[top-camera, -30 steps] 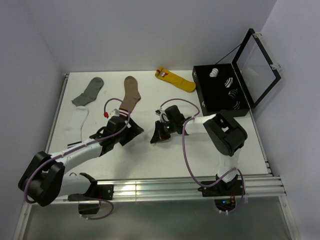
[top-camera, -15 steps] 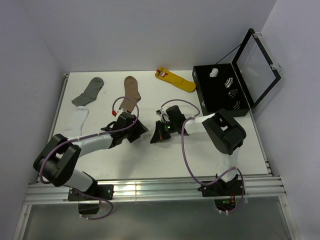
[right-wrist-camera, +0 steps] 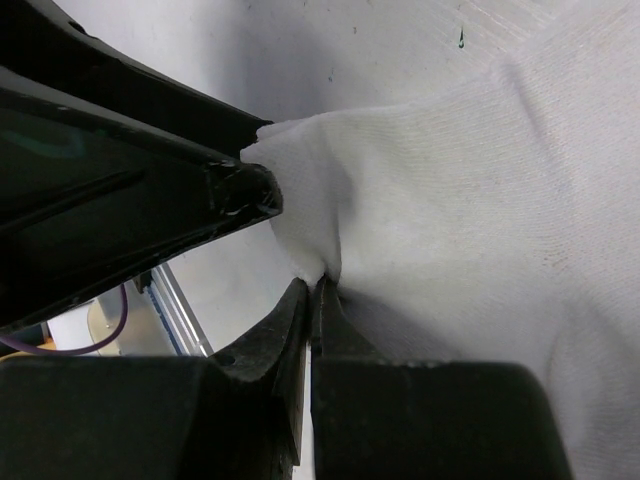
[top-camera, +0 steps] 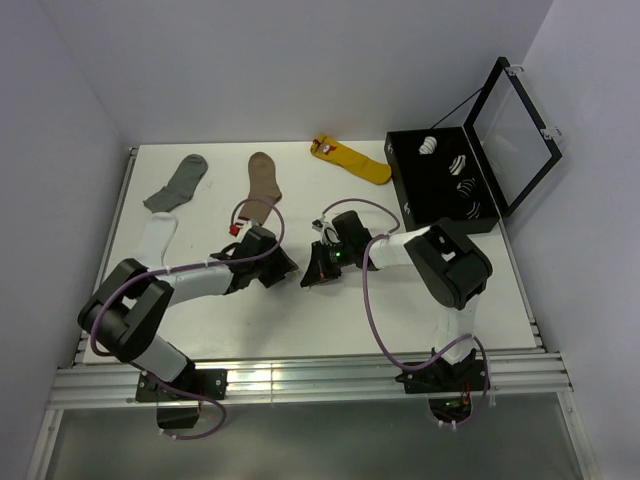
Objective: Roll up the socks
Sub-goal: Roll the sock at the center of the board.
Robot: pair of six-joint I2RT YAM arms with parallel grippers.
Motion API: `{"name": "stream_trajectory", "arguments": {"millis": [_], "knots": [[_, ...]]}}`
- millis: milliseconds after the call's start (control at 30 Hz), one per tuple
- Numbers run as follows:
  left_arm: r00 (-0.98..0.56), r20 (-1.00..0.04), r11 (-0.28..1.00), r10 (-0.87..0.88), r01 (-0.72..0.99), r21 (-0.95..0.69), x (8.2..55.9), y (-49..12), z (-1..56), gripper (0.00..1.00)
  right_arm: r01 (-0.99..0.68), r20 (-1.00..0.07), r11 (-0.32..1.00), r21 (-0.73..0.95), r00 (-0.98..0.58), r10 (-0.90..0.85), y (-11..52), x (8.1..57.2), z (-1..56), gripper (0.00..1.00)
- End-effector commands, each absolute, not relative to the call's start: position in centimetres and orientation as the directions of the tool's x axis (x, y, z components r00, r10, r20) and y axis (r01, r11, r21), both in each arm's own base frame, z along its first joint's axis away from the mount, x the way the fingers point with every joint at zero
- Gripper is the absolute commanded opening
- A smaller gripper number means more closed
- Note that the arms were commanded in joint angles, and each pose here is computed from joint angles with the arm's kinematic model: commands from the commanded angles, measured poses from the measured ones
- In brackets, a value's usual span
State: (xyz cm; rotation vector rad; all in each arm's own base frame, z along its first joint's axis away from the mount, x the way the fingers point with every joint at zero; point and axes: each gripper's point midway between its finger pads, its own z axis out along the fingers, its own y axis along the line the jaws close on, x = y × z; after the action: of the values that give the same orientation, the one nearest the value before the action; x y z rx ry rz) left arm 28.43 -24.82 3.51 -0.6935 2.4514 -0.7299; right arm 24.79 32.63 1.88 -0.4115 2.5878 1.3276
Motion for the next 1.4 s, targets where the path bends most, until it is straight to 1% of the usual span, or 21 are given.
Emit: {"name": "stream_trajectory", "arguments": {"millis": [0, 133, 267, 333, 433, 467, 500, 567, 600, 633, 700, 767, 800, 933, 1000, 1133, 1267, 1367], "knots": [[-0.733, -0.308, 0.717, -0.606, -0.337, -0.61, 29.4, -25.3, 4.1, 0.53, -0.335, -0.312, 0.588, 0.736, -0.939, -0.145, 32.0, 25.1, 0.8, 0.0], [-0.736, -0.304, 0.723, -0.605, -0.349, -0.596, 29.3, -25.4, 3.4, 0.47, -0.339, -0.32, 0.592, 0.731, -0.937, -0.141, 32.0, 25.3, 0.9, 0.0], [-0.743, -0.296, 0.73, -0.601, -0.357, -0.583, 29.3, -25.5, 2.7, 0.35, -0.34, -0.323, 0.596, 0.728, -0.936, -0.14, 31.9, 25.3, 0.8, 0.0], [-0.745, -0.295, 0.732, -0.598, -0.359, -0.579, 29.3, -25.5, 2.6, 0.32, -0.342, -0.325, 0.595, 0.727, -0.935, -0.14, 31.9, 25.3, 0.9, 0.0], [-0.755, -0.287, 0.745, -0.59, -0.37, -0.555, 29.0, -25.4, 2.1, 0.19, -0.352, -0.343, 0.598, 0.72, -0.93, -0.134, 31.8, 25.5, 1.0, 0.0], [-0.757, -0.288, 0.748, -0.587, -0.37, -0.552, 29.1, -25.4, 2.2, 0.11, -0.353, -0.346, 0.601, 0.717, -0.929, -0.133, 31.7, 25.5, 1.0, 0.0], [-0.758, -0.287, 0.75, -0.586, -0.372, -0.547, 29.1, -25.4, 2.2, 0.07, -0.354, -0.348, 0.603, 0.715, -0.928, -0.132, 31.6, 25.5, 1.0, 0.0], [-0.762, -0.285, 0.758, -0.582, -0.38, -0.531, 29.0, -25.3, 2.1, 0.0, -0.371, -0.375, 0.6, 0.709, -0.919, -0.125, 31.6, 25.6, 1.5, 0.04], [-0.762, -0.287, 0.76, -0.581, -0.382, -0.526, 29.0, -25.2, 2.2, 0.0, -0.377, -0.383, 0.599, 0.707, -0.915, -0.125, 31.6, 25.6, 1.6, 0.07], [-0.763, -0.29, 0.765, -0.578, -0.383, -0.518, 29.0, -25.2, 2.2, 0.0, -0.385, -0.396, 0.598, 0.704, -0.91, -0.12, 31.6, 25.6, 1.7, 0.14], [-0.765, -0.29, 0.776, -0.575, -0.397, -0.49, 29.0, -24.8, 2.1, 0.0, -0.414, -0.443, 0.603, 0.682, -0.89, -0.11, 31.6, 26.1, 2.6, 0.2], [-0.771, -0.293, 0.791, -0.565, -0.408, -0.456, 28.9, -24.6, 2.0, 0.0, -0.441, -0.481, 0.606, 0.662, -0.87, -0.107, 31.7, 26.1, 3.1, 0.31], [-0.776, -0.292, 0.798, -0.56, -0.409, -0.442, 28.9, -24.5, 1.9, 0.0, -0.459, -0.516, 0.61, 0.646, -0.851, -0.094, 31.7, 26.5, 4.0, 0.39], [-0.802, -0.297, 0.837, -0.518, -0.403, -0.37, 29.2, -24.4, 1.7, 0.0, -0.499, -0.608, 0.627, 0.599, -0.792, -0.049, 31.3, 26.8, 5.3, 0.48], [-0.814, -0.292, 0.851, -0.502, -0.404, -0.335, 29.5, -24.6, 1.6, 0.0, -0.521, -0.649, 0.634, 0.571, -0.76, -0.04, 31.2, 26.8, 5.9, 0.51], [-0.828, -0.274, 0.859, -0.489, -0.402, -0.316, 30.1, -25.3, 1.5, 0.0, -0.557, -0.747, 0.681, 0.475, -0.665, -0.023, 30.7, 27.0, 6.8, 0.51], [-0.841, -0.247, 0.863, -0.48, -0.404, -0.304, 30.0, -25.8, 1.2, 0.0, -0.578, -0.807, 0.715, 0.393, -0.589, -0.033, 30.8, 27.1, 7.3, 0.51], [-0.843, -0.26, 0.872, -0.471, -0.401, -0.28, 30.3, -25.5, 1.4, 0.0, -0.586, -0.841, 0.738, 0.334, -0.539, -0.049, 31.2, 27.0, 7.5, 0.51]]}}
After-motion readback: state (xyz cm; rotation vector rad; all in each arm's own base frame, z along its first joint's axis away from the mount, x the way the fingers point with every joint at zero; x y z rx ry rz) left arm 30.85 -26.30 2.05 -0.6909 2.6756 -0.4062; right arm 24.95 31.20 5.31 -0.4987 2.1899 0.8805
